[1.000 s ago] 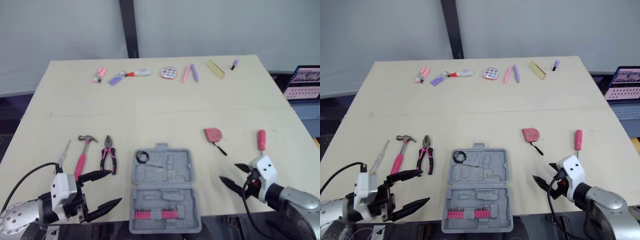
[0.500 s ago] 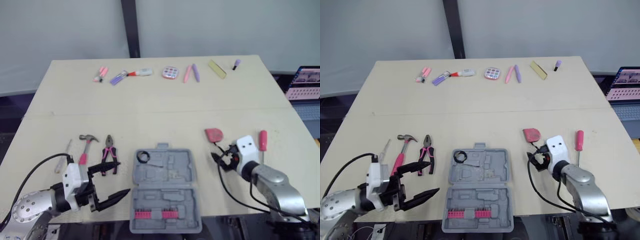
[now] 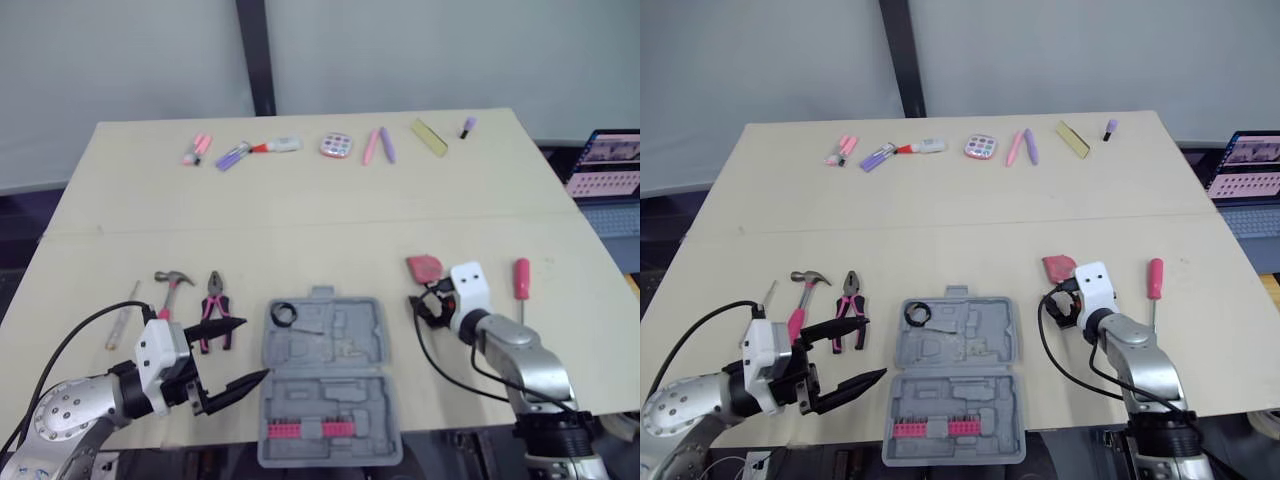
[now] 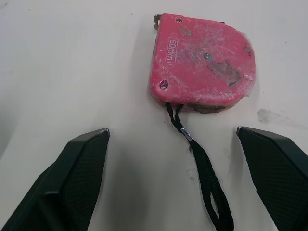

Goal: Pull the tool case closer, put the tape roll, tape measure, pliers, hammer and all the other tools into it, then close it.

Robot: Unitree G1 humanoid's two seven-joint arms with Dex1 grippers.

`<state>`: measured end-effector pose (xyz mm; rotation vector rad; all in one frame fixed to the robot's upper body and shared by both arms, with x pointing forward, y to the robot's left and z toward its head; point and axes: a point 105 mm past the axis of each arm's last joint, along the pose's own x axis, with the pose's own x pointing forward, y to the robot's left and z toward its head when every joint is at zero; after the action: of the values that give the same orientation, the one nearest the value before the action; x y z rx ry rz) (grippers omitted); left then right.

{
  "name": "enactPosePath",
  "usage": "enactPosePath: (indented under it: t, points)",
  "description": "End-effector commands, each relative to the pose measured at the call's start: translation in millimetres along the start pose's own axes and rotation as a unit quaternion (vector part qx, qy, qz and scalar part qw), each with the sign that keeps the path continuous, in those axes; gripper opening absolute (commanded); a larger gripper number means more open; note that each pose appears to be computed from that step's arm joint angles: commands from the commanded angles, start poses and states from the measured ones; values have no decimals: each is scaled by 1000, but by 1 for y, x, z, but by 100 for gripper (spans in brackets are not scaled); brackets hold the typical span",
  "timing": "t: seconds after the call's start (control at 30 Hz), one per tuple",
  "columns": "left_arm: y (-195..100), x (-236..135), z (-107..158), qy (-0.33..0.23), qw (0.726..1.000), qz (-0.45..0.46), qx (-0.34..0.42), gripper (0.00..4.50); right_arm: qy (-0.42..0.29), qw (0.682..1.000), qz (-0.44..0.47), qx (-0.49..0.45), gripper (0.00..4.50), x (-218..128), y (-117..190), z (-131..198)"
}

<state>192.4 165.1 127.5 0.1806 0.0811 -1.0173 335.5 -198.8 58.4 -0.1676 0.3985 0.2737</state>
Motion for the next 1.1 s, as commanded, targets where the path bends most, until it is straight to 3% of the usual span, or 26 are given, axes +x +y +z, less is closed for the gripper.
enactPosePath:
  t: [0.03, 0.27, 0.3, 0.4, 0.6, 0.87, 1.1]
  points:
    - [-3, -4, 6, -3, 1000, 4, 18, 450, 15, 1000, -8, 0, 449, 1, -2, -5]
    - [-5, -7, 3, 0, 1000, 11, 18, 450, 27, 1000, -5, 8, 449, 4, -1, -8]
    - [-6, -7, 2, 0, 1000, 12, 17, 450, 28, 1000, -5, 9, 425, 4, -2, -8]
    - [-7, -9, -1, 1, 1000, 14, 15, 450, 29, 999, -6, 12, 316, 4, -3, -9]
    - [-9, -8, -4, 0, 1000, 14, 14, 450, 38, 999, -8, 17, 14, 4, -5, -11]
    - [-11, -7, -3, 1, 1000, 6, 9, 450, 52, 998, -11, 23, 6, -4, -6, -19]
    - [-15, -7, -4, 6, 1000, -14, 1, 450, 87, 995, 10, 36, 6, -31, 4, -40]
